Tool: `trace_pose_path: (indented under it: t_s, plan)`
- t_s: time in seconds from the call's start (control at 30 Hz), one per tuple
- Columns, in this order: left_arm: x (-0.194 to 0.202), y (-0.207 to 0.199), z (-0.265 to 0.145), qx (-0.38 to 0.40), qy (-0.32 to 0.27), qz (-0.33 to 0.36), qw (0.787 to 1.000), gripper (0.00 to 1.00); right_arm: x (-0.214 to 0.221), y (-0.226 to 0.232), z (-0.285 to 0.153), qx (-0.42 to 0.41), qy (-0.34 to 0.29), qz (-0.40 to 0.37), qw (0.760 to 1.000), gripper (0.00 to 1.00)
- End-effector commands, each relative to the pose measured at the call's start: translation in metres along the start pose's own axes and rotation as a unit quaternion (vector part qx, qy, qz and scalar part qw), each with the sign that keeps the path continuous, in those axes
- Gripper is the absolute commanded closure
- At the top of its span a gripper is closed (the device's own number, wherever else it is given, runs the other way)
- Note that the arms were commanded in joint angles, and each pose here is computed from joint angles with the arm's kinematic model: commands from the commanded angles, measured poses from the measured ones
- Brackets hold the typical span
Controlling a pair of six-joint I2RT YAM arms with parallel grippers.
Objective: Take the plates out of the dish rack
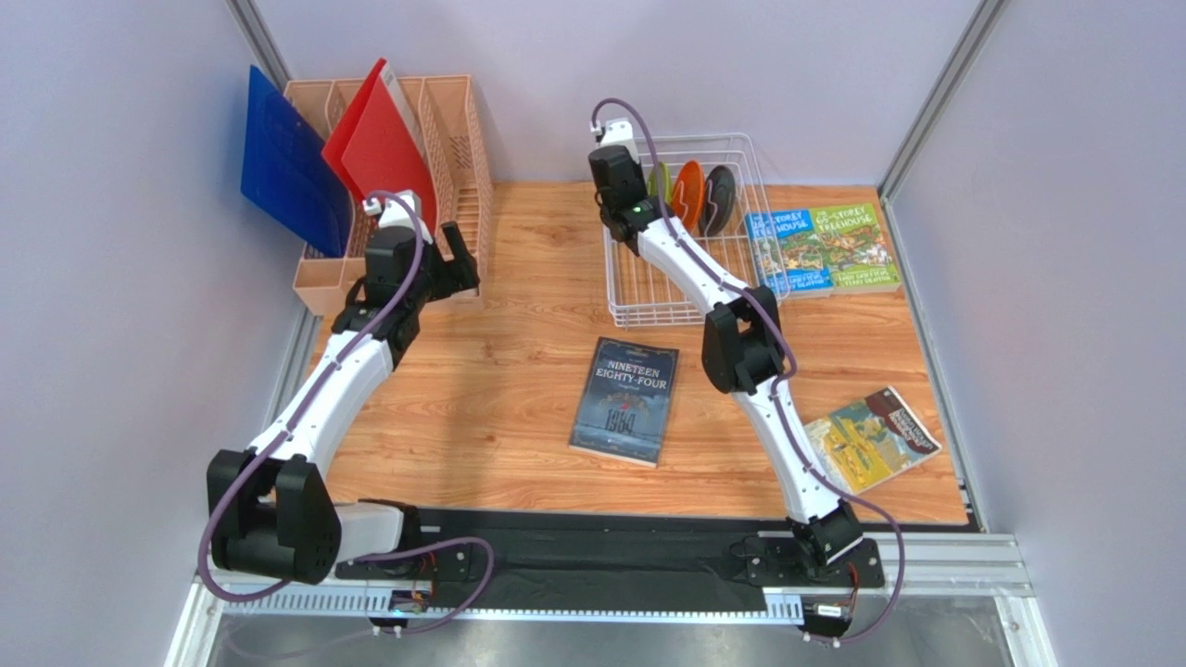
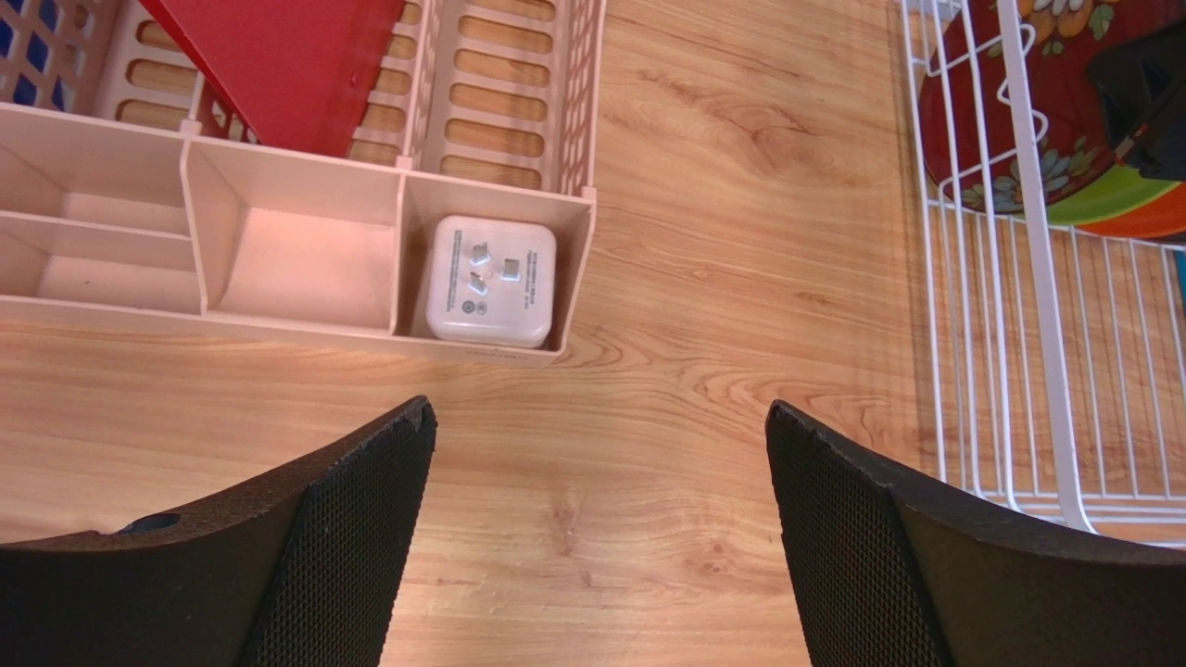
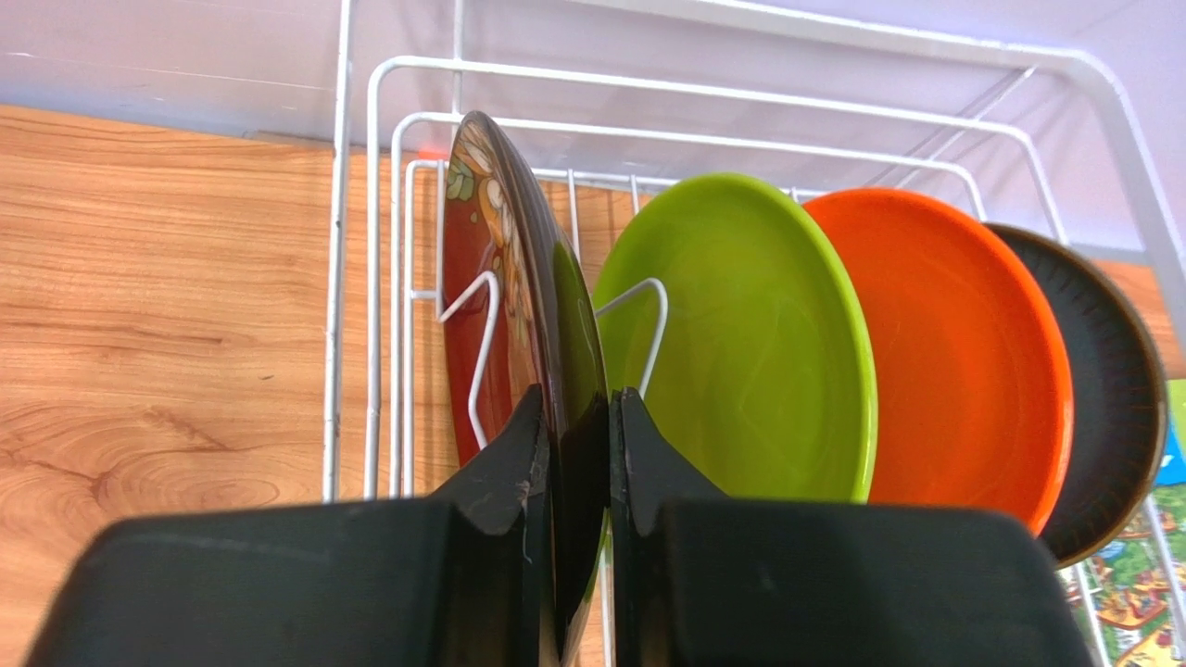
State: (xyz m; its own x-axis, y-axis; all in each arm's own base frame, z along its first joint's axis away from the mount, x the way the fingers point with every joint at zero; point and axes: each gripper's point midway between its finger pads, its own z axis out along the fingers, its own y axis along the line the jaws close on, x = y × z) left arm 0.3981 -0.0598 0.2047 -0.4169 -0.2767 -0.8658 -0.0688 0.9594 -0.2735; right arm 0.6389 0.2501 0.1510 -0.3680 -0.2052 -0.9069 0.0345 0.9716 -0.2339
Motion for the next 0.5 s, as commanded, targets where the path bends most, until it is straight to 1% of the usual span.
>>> trace_pose_path:
  t_s: [0.0, 0.03, 0.13, 0.17, 0.23, 0.27, 0.47]
  plan:
    - [-0.005, 0.004, -0.002, -0.013, -0.008, 0.010, 1.000, 0.06, -0.070, -0.013, -0.017, 0.049, -0.107, 0.023, 0.993, 1.00]
    - [-0.005, 0.005, -0.002, -0.015, -0.006, 0.009, 1.000, 0.06, -0.085, -0.019, -0.026, 0.056, -0.117, 0.029, 0.991, 1.00]
    - [-0.007, 0.006, -0.006, -0.019, -0.011, 0.010, 1.000, 0.03, -0.103, -0.030, -0.041, 0.069, -0.133, 0.033, 0.988, 1.00]
    - [-0.007, 0.006, -0.007, -0.020, -0.010, 0.009, 1.000, 0.00, -0.117, -0.038, -0.053, 0.074, -0.143, 0.037, 0.986, 1.00]
    - [-0.010, 0.004, -0.010, -0.015, -0.013, 0.008, 1.000, 0.00, -0.129, -0.045, -0.065, 0.079, -0.151, 0.041, 0.984, 1.00]
    - [-0.010, 0.003, -0.012, -0.012, -0.015, 0.007, 1.000, 0.00, -0.142, -0.052, -0.078, 0.081, -0.160, 0.048, 0.983, 1.00]
    - [-0.020, -0.014, -0.027, 0.036, -0.033, 0.002, 0.999, 0.00, -0.161, -0.082, -0.119, 0.091, -0.160, 0.060, 0.981, 1.00]
